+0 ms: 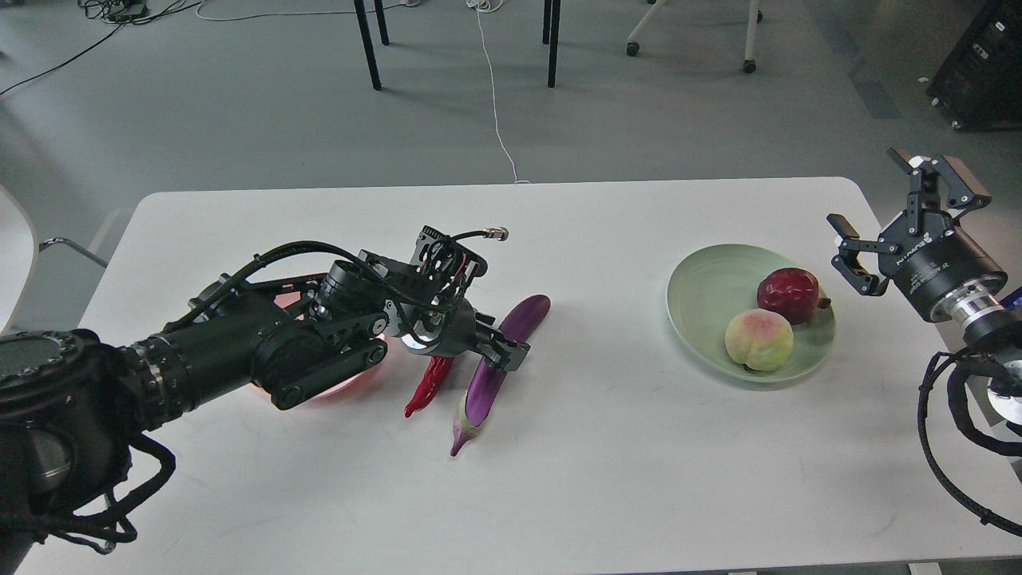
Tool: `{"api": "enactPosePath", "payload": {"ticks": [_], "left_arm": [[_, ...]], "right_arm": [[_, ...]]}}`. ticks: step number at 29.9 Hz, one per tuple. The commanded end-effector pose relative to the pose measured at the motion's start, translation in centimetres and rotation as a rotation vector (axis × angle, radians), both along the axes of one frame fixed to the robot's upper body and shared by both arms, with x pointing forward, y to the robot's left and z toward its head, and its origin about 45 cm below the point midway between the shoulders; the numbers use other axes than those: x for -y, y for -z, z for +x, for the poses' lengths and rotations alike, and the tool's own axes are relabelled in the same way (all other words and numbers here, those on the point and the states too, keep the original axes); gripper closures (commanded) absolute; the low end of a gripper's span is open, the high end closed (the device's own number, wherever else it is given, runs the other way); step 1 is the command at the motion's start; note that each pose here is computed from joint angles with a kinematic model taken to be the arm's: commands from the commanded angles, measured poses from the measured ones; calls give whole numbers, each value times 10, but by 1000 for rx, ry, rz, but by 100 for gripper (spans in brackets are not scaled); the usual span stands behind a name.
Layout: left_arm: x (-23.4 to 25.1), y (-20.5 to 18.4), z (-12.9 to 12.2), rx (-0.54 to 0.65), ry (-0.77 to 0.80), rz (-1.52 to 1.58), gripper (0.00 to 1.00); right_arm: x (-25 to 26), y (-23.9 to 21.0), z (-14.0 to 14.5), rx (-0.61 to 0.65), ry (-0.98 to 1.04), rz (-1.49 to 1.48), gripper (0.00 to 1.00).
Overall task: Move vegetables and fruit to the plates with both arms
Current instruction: 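Lift the eggplant with the left gripper and lay it on the pink plate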
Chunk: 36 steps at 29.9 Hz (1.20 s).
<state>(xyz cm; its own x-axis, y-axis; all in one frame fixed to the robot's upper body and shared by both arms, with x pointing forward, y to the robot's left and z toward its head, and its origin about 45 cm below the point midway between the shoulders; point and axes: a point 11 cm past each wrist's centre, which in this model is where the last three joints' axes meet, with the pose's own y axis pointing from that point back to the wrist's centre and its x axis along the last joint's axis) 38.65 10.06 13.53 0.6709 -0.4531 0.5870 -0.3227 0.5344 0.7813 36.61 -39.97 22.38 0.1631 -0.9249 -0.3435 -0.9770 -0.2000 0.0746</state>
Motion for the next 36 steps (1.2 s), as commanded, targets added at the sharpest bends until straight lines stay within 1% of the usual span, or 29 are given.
{"api": "enactPosePath", "payload": {"ticks": [1, 4, 6, 10, 12, 15, 18, 19, 22, 26, 29, 31, 35, 36], "left_arm": [[2, -3, 0, 3, 8, -9, 91], [4, -8, -2, 5, 19, -25, 91], [15, -20, -5, 2, 33, -70, 91], [28, -72, 3, 7, 8, -198, 91], [17, -92, 11, 6, -54, -236, 90], [-22, -107, 23, 15, -132, -234, 89], [-79, -101, 30, 26, -223, -173, 89], [-100, -94, 28, 18, -256, -143, 89], [-161, -72, 15, -21, -346, -63, 88], [-209, -62, 2, -46, -425, -20, 88], [-227, -60, -1, -48, -458, -3, 87], [-231, -60, -1, -47, -465, -1, 86], [-239, -53, -2, -55, -491, 9, 79], [-241, -50, -3, -59, -498, 11, 76]], "right_arm": [[-5, -1, -1, 1, -11, 6, 2], [-5, -1, -1, 1, -12, 6, 2], [-5, -1, -1, 1, -13, 7, 2], [-5, -1, 0, 2, -12, 8, 2], [-6, -2, 0, 4, -13, 8, 2], [-6, -2, 0, 4, -13, 8, 2], [-6, -2, 0, 4, -15, 7, 2], [-6, -2, 0, 4, -15, 7, 2], [-6, -2, 0, 4, -14, 6, 2], [-7, 0, -1, 0, -16, 8, 2], [-8, 1, -1, -3, -19, 9, 2], [-10, 1, -2, -4, -23, 11, 2], [-13, 1, -2, -3, -31, 15, 2], [-13, 1, -2, -5, -32, 15, 2]]}}
